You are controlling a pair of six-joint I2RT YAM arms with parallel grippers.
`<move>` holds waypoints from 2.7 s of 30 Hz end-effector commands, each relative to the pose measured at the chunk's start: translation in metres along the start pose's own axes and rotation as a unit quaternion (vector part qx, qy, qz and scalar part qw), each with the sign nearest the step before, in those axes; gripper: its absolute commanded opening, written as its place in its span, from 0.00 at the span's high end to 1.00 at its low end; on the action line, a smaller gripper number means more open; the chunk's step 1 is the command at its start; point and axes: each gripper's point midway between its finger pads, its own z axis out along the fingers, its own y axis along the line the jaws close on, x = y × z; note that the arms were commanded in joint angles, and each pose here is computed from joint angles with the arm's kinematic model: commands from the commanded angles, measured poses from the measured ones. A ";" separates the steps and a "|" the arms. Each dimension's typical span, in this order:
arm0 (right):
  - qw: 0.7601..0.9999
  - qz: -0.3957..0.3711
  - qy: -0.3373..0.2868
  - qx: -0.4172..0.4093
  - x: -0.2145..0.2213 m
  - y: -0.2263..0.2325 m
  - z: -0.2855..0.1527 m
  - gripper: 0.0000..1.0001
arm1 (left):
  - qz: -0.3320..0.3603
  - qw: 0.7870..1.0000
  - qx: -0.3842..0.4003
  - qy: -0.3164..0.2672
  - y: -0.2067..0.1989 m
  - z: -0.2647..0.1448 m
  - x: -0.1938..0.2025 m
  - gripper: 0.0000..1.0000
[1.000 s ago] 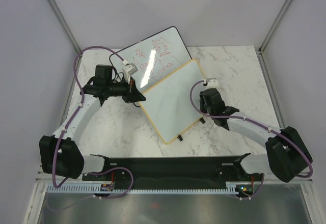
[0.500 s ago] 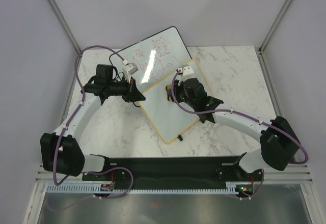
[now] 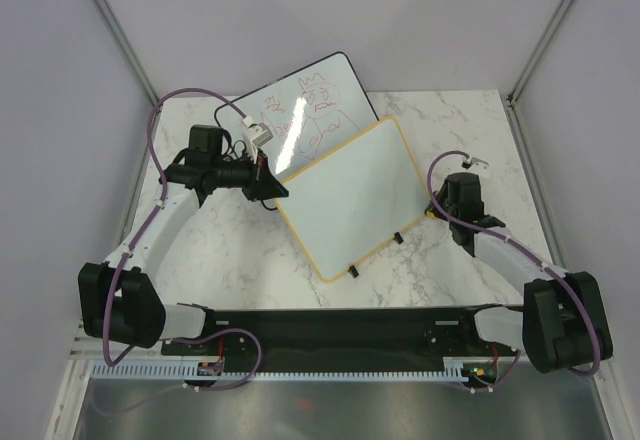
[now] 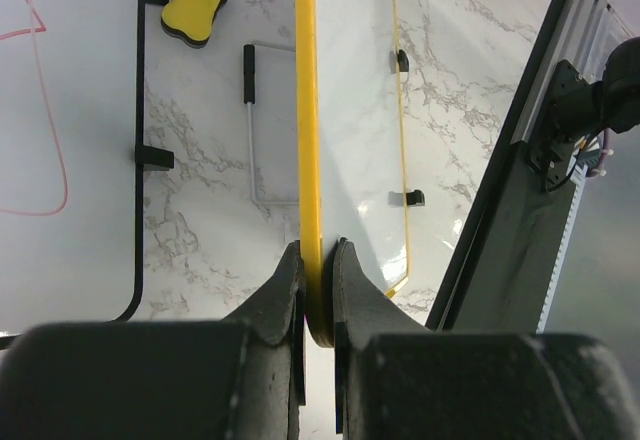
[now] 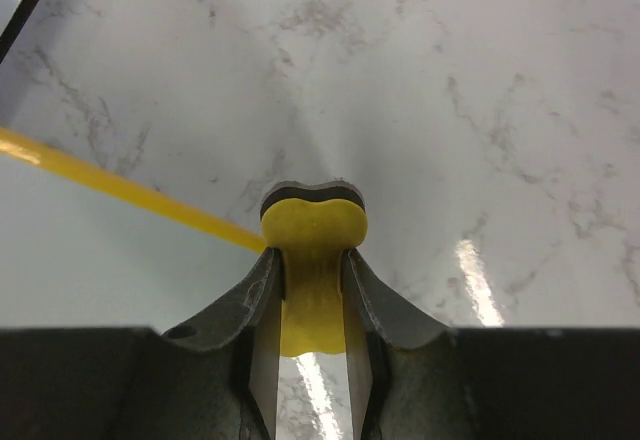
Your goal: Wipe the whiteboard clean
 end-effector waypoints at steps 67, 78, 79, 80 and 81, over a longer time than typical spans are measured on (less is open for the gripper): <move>1.000 0.006 -0.026 -0.003 -0.054 -0.021 -0.023 0.03 | 0.115 0.991 -0.064 0.001 0.008 -0.017 -0.031 0.01; 0.998 0.012 -0.060 -0.007 -0.067 -0.022 -0.042 0.02 | 0.090 0.951 -0.295 -0.011 0.031 -0.102 -0.039 0.01; 0.998 0.012 -0.061 -0.008 -0.066 -0.022 -0.043 0.02 | 0.067 0.945 -0.321 -0.010 0.043 -0.112 -0.029 0.01; 0.998 0.014 -0.064 -0.009 -0.068 -0.022 -0.045 0.02 | 0.060 0.937 -0.343 -0.014 0.047 -0.123 -0.025 0.01; 0.998 0.013 -0.065 -0.010 -0.067 -0.022 -0.045 0.02 | 0.050 0.933 -0.356 -0.015 0.052 -0.130 -0.020 0.01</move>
